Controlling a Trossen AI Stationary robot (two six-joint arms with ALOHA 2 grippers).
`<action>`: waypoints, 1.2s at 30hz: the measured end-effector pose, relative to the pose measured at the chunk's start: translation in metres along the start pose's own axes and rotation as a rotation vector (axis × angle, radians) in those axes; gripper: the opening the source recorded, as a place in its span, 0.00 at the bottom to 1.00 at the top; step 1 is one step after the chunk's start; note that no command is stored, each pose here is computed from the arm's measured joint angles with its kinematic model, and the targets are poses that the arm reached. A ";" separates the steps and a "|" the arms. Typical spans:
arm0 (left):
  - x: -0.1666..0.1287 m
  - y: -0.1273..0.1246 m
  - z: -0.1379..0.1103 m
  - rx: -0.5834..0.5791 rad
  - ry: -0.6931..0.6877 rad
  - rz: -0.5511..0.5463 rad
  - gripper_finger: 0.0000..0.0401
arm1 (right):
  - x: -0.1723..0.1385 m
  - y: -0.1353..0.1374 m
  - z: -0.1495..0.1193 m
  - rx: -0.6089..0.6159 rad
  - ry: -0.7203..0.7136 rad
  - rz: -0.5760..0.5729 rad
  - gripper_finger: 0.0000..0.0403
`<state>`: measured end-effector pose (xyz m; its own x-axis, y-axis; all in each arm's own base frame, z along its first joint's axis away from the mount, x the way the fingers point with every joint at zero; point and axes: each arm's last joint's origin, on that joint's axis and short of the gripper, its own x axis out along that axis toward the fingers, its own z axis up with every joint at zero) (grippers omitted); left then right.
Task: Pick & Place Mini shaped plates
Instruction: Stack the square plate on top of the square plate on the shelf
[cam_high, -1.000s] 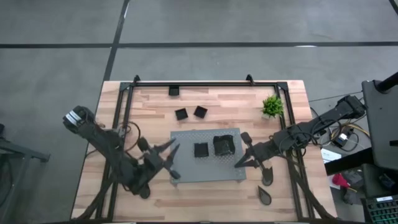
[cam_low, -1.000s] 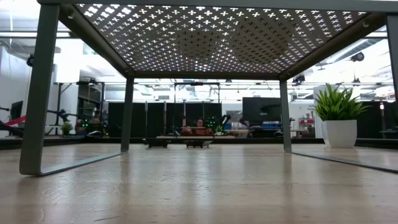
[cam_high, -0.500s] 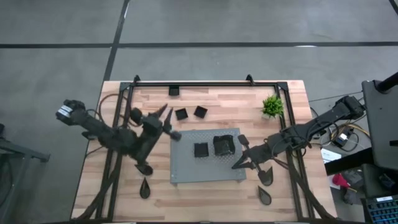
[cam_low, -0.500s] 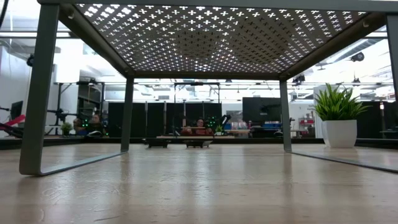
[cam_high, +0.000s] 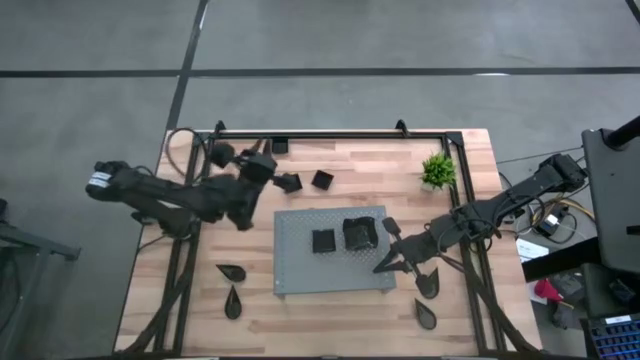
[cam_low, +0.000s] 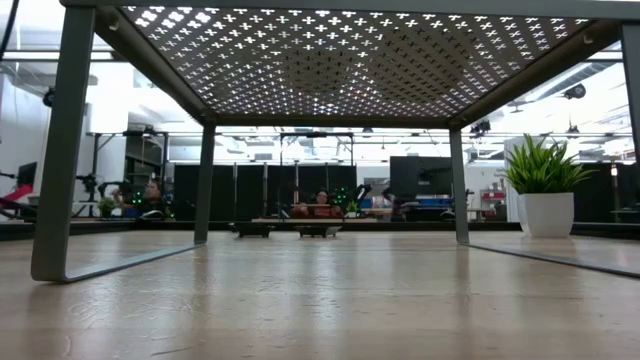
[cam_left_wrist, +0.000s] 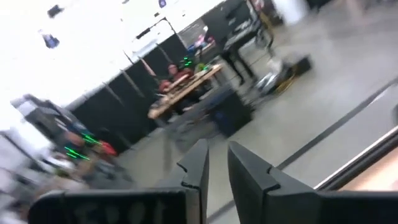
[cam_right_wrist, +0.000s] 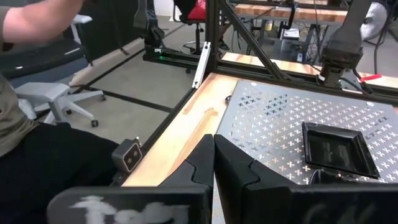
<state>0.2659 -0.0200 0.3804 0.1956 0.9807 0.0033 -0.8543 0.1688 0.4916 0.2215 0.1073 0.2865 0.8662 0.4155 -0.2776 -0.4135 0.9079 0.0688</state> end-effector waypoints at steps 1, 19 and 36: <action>0.005 -0.005 -0.003 0.047 0.006 0.012 0.13 | 0.000 0.000 0.000 0.000 0.000 0.000 0.02; 0.087 -0.010 -0.033 0.172 0.088 0.023 0.00 | 0.002 -0.001 -0.007 0.001 0.026 -0.005 0.02; 0.148 0.007 -0.082 0.109 0.416 -0.603 0.00 | 0.003 -0.002 -0.017 0.030 0.049 -0.038 0.02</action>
<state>0.2496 0.1340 0.3125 0.3989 0.6810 -0.6140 -0.5995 0.7004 0.3873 0.2201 0.1054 0.2695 0.8660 0.3786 -0.3267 -0.3717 0.9244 0.0858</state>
